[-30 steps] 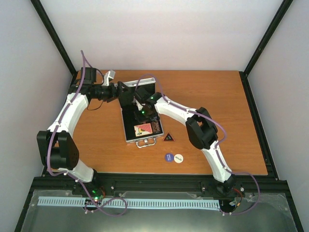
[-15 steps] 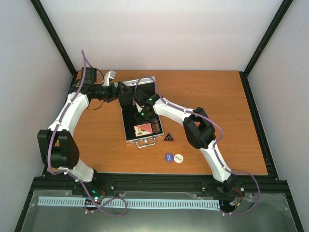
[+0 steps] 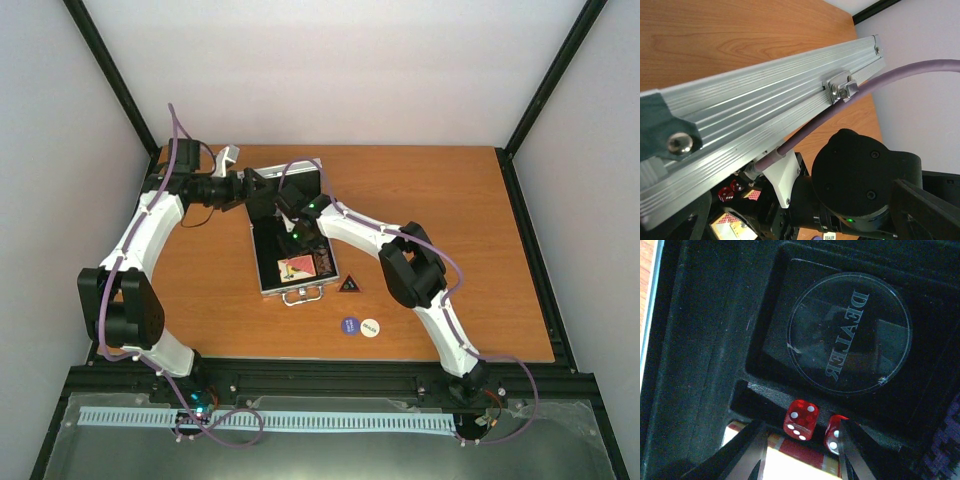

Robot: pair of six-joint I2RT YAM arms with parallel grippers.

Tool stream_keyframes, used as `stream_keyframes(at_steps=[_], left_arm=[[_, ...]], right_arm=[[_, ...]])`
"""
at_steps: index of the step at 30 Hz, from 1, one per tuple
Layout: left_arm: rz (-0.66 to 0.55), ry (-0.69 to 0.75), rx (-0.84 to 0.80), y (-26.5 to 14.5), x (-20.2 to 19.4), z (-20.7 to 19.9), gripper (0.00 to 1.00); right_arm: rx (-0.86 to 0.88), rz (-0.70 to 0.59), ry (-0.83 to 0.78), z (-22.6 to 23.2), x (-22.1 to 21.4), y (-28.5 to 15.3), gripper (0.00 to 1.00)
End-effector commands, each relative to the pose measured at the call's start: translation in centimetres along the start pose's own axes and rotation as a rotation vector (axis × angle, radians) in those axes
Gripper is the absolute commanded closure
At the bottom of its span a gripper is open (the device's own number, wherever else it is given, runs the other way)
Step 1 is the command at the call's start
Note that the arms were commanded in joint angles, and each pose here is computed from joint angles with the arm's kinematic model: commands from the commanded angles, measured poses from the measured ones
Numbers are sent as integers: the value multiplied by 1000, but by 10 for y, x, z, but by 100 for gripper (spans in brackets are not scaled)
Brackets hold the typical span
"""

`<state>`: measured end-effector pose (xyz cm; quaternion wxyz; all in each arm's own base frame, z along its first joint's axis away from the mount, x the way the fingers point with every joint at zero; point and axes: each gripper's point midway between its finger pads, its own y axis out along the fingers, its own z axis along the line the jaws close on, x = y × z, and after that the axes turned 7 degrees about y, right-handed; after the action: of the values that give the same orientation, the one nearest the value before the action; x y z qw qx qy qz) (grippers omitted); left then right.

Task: Pack up texas hold em set

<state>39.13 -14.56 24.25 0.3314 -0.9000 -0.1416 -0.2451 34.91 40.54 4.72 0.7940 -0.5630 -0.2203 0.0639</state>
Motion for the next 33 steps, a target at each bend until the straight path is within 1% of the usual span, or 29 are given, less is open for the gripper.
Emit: stream_keyframes(at_steps=[1, 6, 8, 11, 15, 18, 21, 23, 25, 29, 33], left_arm=[[-21, 45, -20, -5, 13, -11, 0], [-19, 44, -14, -4, 13, -10, 0], [-21, 45, -12, -4, 14, -9, 0], [-23, 49, -9, -4, 16, -9, 0], [-20, 48, -4, -2, 17, -7, 0], [-17, 47, -1, -2, 16, -6, 0], [-13, 46, 6, -2, 13, -4, 0], [-11, 46, 9, -3, 12, -4, 0], [-11, 48, 11, -3, 11, -4, 0], [-11, 48, 14, -4, 11, -4, 0], [-14, 46, 16, -4, 12, -4, 0]], right_arm=[[7, -36, -22, 7, 5, -20, 58], [-20, -74, -33, 3, 0, -55, 54], [-47, -87, -30, -4, -7, -71, 51], [-125, -75, -17, -26, -33, -88, 46], [-224, -35, -2, -57, -73, -100, 41], [-251, -7, 26, -73, -102, -103, 36], [-251, -6, 46, -79, -117, -104, 35], [-257, -11, 50, -81, -117, -104, 35], [-214, -37, 28, -71, -108, -104, 34], [-85, -99, -32, -37, -74, -108, 34], [3, -105, -100, -9, -42, -100, 34]])
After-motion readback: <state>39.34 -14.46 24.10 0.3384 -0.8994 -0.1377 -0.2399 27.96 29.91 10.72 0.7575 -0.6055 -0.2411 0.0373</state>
